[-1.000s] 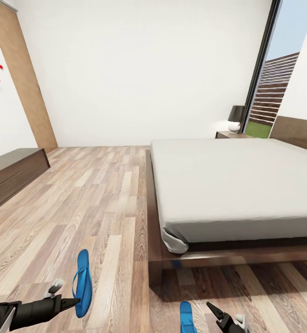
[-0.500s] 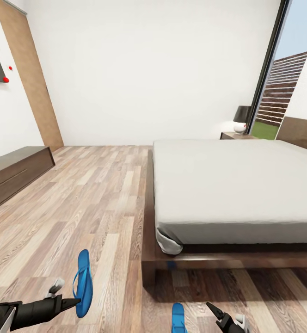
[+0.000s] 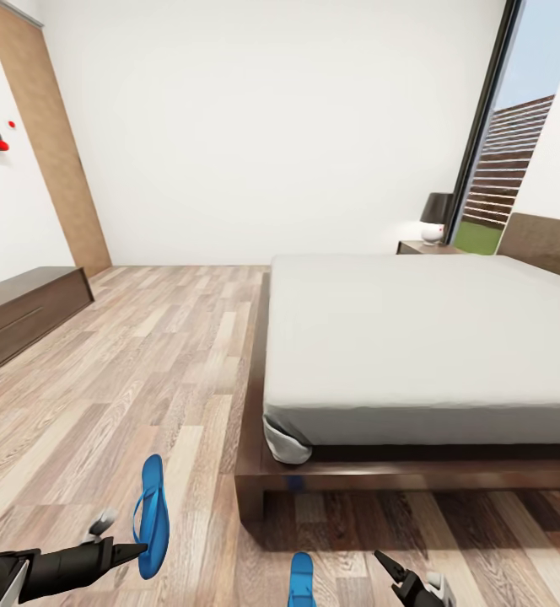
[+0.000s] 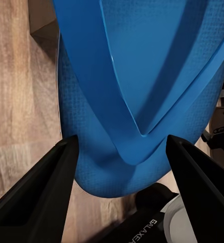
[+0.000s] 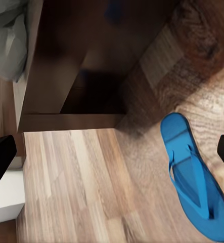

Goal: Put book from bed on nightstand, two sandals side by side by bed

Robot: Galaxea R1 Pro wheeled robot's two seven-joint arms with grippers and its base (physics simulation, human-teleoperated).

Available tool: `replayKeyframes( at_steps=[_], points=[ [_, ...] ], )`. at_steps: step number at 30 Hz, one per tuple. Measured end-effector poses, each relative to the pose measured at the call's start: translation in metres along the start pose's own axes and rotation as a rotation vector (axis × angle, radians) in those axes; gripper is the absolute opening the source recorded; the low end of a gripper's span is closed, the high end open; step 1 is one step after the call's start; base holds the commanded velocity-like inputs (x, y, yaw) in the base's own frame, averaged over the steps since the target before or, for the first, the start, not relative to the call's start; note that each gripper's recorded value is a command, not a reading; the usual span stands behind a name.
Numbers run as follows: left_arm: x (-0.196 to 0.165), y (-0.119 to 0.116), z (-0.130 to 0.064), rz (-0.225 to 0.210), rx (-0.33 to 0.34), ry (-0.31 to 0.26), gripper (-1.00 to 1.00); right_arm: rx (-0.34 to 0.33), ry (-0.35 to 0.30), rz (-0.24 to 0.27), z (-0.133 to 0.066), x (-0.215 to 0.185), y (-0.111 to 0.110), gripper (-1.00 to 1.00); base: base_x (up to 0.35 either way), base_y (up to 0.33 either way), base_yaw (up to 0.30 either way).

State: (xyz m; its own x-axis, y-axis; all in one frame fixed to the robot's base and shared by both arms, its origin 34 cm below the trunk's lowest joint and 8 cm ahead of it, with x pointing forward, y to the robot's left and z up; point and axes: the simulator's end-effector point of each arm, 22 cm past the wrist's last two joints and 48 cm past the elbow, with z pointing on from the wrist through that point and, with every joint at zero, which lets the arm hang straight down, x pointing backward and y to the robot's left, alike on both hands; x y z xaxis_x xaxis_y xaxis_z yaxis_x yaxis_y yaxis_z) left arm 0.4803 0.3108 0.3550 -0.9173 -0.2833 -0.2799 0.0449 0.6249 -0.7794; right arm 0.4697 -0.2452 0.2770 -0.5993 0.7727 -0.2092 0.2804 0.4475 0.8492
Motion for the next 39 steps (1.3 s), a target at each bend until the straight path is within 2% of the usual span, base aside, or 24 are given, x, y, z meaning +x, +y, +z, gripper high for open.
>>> replayKeyframes(
  at_steps=[15,18,23,29,39],
  points=[
    [0.000,0.002,-0.002,-0.001,-0.005,0.002,-1.00,0.005,0.002,-0.002,0.001,0.001,-0.001,1.00,0.000,-0.167,0.000],
    [0.006,0.005,-0.003,-0.023,-0.005,0.013,-1.00,0.005,0.002,-0.002,0.001,0.001,-0.001,1.00,0.000,-0.142,0.000],
    [0.031,0.012,0.002,-0.077,-0.013,0.063,-1.00,0.005,0.002,-0.001,0.001,0.001,-0.001,1.00,-0.022,-0.138,0.000],
    [0.052,0.024,0.001,-0.102,-0.061,0.137,-1.00,0.005,0.002,-0.001,0.001,0.001,-0.001,1.00,-0.047,-0.072,0.000],
    [0.072,0.026,0.015,-0.116,-0.096,0.199,-1.00,0.005,0.001,0.000,0.001,0.001,-0.001,1.00,-0.005,-0.015,0.000]
  ],
)
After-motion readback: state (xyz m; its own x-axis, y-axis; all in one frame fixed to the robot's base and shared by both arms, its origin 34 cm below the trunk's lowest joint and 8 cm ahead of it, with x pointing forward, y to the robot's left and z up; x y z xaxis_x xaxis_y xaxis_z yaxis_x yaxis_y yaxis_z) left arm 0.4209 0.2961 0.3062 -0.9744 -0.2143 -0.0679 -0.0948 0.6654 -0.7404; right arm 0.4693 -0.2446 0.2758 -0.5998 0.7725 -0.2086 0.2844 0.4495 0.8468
